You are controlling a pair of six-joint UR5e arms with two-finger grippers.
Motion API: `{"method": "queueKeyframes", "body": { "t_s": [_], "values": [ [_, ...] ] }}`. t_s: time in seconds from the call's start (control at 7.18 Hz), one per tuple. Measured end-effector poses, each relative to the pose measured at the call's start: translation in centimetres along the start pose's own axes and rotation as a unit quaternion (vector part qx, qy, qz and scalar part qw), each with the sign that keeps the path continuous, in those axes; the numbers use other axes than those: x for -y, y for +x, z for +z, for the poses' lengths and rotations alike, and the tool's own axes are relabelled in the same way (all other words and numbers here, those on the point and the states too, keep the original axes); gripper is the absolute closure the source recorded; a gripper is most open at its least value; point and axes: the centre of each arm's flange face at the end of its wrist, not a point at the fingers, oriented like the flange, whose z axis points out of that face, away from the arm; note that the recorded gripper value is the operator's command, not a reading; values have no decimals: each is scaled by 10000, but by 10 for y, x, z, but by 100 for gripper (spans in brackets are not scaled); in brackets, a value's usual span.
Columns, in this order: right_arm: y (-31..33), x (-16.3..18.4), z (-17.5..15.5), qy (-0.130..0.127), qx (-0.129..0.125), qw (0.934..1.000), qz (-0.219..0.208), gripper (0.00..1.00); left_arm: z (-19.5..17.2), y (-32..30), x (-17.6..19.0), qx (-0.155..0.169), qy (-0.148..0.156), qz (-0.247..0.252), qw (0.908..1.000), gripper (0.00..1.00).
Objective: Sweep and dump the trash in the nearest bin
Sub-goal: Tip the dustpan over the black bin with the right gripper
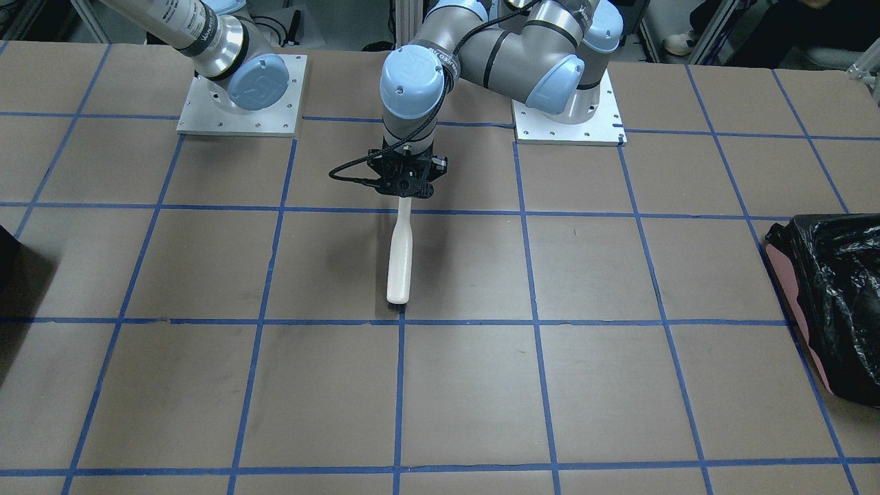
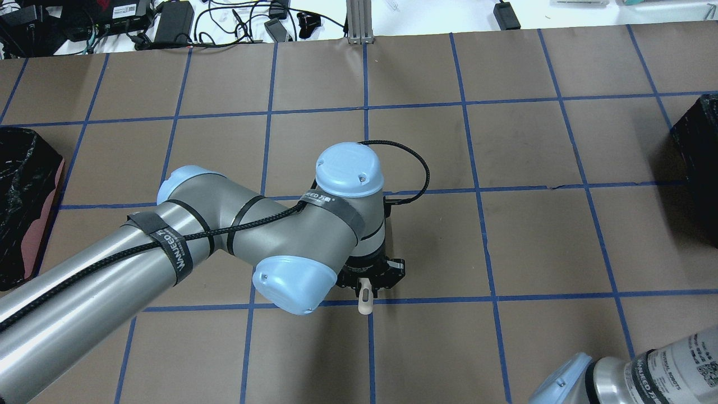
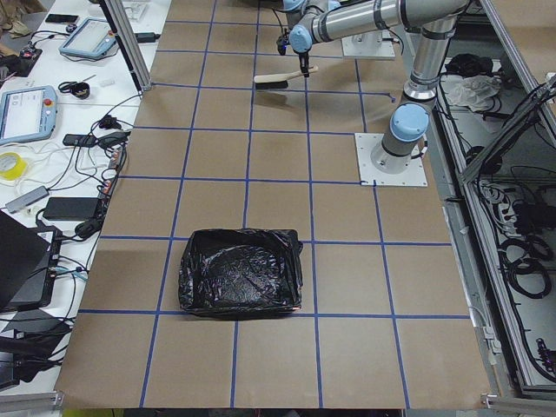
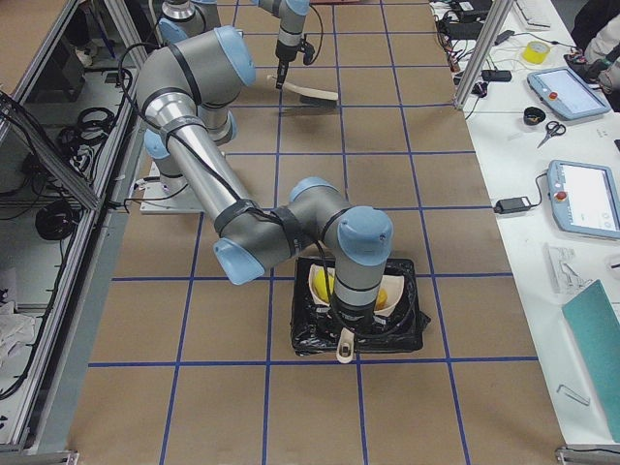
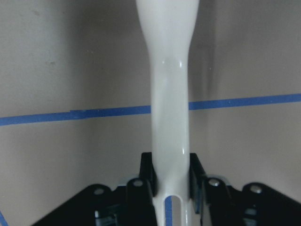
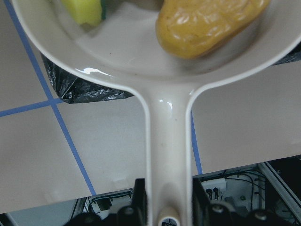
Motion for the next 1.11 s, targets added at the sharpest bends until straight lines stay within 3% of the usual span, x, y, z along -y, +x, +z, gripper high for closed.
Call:
{"method": "queueKeyframes", "body": {
  "t_s": [0.7,1.11],
  "values": [
    [-7,-12,-25,-759,118,9970,62,100,-5,1,-8,40,114,326,9994,100],
    [0,6,-51,-1277,287,9913,145,100,1,-7,-8,110,154,326,9993,100]
  ]
}}
